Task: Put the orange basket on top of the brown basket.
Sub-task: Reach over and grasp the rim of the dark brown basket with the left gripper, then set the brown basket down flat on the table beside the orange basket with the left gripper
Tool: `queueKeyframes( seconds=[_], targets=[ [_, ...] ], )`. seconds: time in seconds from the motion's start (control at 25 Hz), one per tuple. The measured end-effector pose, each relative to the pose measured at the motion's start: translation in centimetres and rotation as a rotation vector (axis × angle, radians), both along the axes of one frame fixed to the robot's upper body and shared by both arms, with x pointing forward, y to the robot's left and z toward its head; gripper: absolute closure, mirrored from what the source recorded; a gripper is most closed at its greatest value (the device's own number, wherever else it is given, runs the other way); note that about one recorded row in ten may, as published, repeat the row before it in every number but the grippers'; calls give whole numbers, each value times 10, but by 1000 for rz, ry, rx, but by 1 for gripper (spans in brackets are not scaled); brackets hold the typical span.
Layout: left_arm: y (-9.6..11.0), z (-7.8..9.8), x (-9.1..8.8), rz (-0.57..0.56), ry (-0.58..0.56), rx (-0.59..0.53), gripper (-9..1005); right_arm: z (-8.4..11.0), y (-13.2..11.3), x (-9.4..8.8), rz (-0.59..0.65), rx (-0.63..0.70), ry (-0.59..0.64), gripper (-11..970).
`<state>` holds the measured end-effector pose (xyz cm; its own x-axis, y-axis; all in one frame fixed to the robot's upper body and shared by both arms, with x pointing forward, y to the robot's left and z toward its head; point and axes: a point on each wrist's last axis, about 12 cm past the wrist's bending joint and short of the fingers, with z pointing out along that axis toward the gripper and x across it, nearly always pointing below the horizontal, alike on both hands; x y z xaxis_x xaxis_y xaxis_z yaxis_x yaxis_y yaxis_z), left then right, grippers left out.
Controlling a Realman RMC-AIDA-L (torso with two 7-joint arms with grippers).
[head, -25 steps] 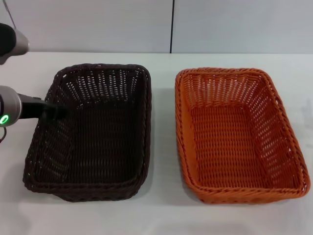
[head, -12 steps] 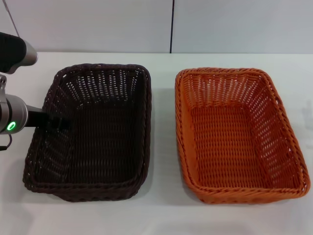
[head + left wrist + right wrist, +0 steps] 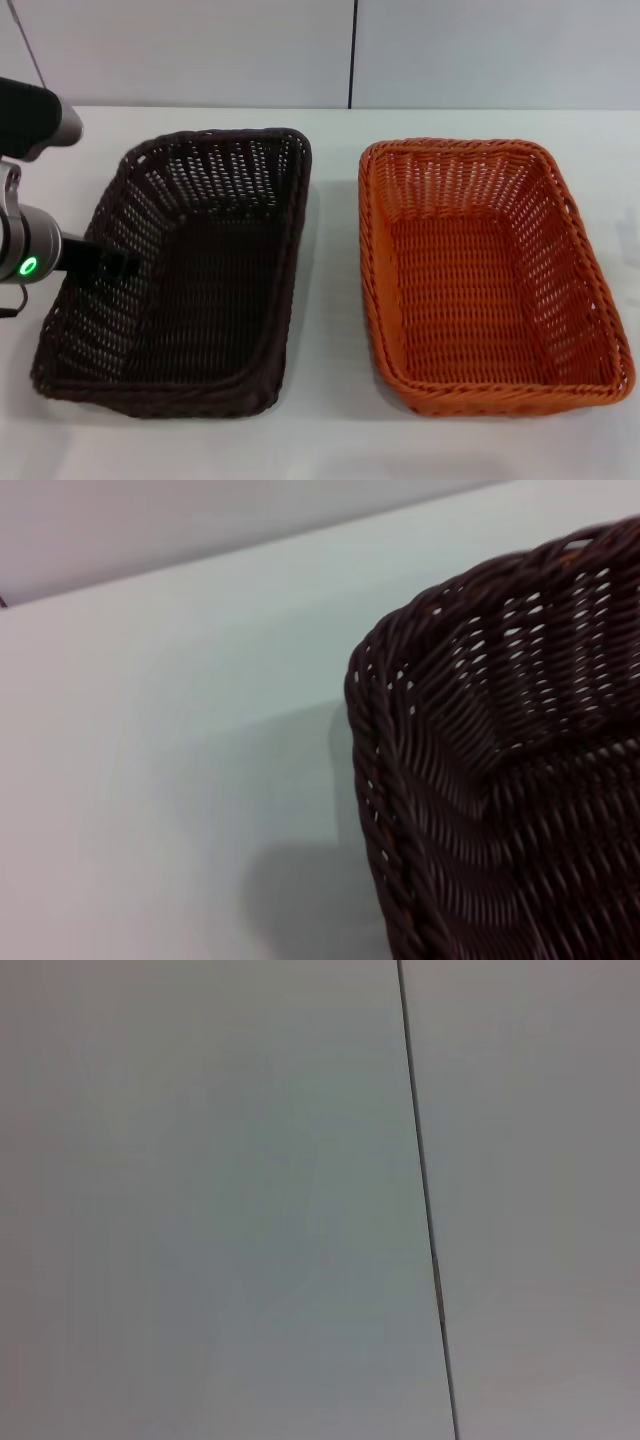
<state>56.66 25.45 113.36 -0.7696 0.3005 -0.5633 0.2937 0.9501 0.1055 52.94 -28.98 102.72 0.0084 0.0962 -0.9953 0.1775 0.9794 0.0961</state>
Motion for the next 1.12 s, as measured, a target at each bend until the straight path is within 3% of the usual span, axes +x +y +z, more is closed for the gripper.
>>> queueKeyframes(
  seconds=[0.08,0.72,0.92,0.96,1.12],
  targets=[
    [0,-1,0,-1,6,2,501,0,0,0,1,-1,-1,216],
    [-1,20,-2,-106,-58,62,621,-1,-2,-2,-4,-2,0,217],
    [1,32,1,-232,-67,81,658,0,-1,-2,-4,0,-4,217],
    [4,44,2,-308,-85,91,664,0,-1,-2,-4,1,-6,217],
    [11,60,6,-406,-102,133,689,1,0,-2,-3,4,-8,217]
  ],
)
